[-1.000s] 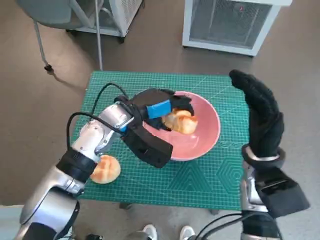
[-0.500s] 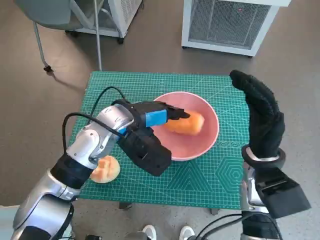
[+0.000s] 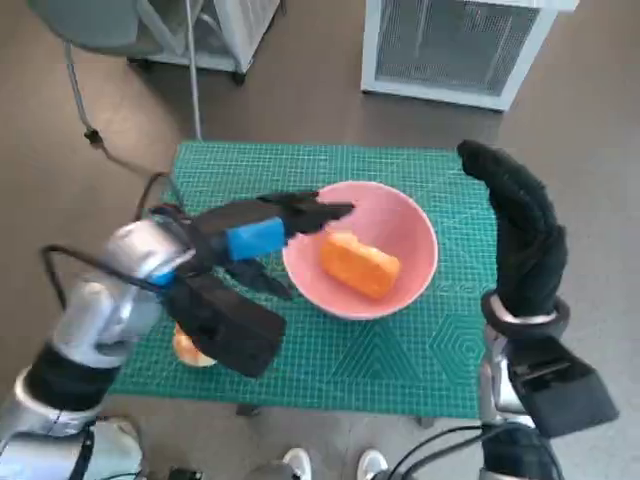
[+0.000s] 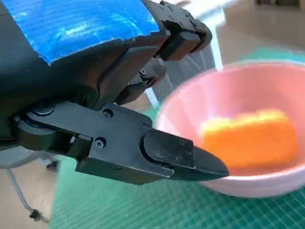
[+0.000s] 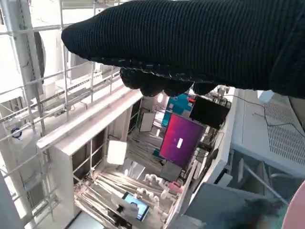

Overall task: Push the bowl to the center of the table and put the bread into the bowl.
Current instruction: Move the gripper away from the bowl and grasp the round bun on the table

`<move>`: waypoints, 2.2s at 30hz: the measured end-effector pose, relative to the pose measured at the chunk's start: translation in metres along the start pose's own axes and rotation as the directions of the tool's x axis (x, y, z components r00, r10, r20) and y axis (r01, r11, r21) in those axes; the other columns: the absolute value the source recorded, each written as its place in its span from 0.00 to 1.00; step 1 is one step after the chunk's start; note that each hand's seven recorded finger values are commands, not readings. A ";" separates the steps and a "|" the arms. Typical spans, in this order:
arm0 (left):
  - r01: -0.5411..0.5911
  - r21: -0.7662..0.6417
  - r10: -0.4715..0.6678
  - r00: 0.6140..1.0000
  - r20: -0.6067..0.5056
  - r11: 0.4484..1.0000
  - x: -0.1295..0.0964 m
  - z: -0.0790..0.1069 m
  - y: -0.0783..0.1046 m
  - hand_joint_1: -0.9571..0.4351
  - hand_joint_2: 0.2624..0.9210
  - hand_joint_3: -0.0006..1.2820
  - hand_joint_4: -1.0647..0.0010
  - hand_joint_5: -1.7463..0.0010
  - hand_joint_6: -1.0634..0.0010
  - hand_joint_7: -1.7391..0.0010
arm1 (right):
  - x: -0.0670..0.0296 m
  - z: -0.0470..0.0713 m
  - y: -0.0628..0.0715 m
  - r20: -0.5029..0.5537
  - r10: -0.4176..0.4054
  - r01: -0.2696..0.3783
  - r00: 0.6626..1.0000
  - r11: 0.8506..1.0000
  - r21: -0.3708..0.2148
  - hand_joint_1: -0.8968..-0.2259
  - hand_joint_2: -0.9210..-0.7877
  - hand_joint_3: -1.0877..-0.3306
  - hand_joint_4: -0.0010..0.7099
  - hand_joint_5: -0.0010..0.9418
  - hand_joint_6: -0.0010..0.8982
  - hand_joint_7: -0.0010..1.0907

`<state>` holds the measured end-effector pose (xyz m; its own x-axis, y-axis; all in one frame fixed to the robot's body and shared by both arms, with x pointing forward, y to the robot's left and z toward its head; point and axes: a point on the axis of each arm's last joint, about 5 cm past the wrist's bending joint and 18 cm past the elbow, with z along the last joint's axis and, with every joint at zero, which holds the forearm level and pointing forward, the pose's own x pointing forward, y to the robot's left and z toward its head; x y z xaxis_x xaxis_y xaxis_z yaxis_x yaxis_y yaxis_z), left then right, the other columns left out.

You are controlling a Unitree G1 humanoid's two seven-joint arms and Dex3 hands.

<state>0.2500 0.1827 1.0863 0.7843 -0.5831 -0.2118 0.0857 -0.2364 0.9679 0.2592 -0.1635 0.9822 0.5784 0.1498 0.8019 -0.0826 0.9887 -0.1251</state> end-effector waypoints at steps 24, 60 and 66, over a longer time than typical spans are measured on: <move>0.222 0.060 -0.217 0.973 -0.080 0.973 -0.099 -0.015 -0.019 0.38 0.74 0.00 1.00 1.00 0.94 0.96 | 0.0070 -0.002 0.007 -0.007 0.013 -0.013 1.000 0.999 0.052 0.55 0.00 0.34 0.38 0.01 0.00 0.57; 0.351 -0.167 -0.360 0.932 -0.031 0.922 -0.045 -0.021 -0.129 0.53 0.77 0.00 1.00 1.00 0.85 0.97 | 0.0081 -0.002 0.005 -0.016 0.027 -0.026 0.999 0.996 0.085 0.55 0.00 0.36 0.38 0.02 0.00 0.58; 0.355 -0.152 -0.366 0.929 -0.051 0.922 -0.034 -0.025 -0.139 0.56 0.84 0.02 0.93 0.98 0.79 0.95 | 0.0081 -0.002 0.003 -0.015 0.029 -0.028 0.999 0.996 0.080 0.54 0.00 0.36 0.38 0.02 0.00 0.58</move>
<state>0.2270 0.2543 0.9623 0.7289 -0.4155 -0.5441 0.4506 -0.3071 0.8382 0.2652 -0.1588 0.9870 0.5878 0.1785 0.7891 -0.1635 0.9814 -0.1002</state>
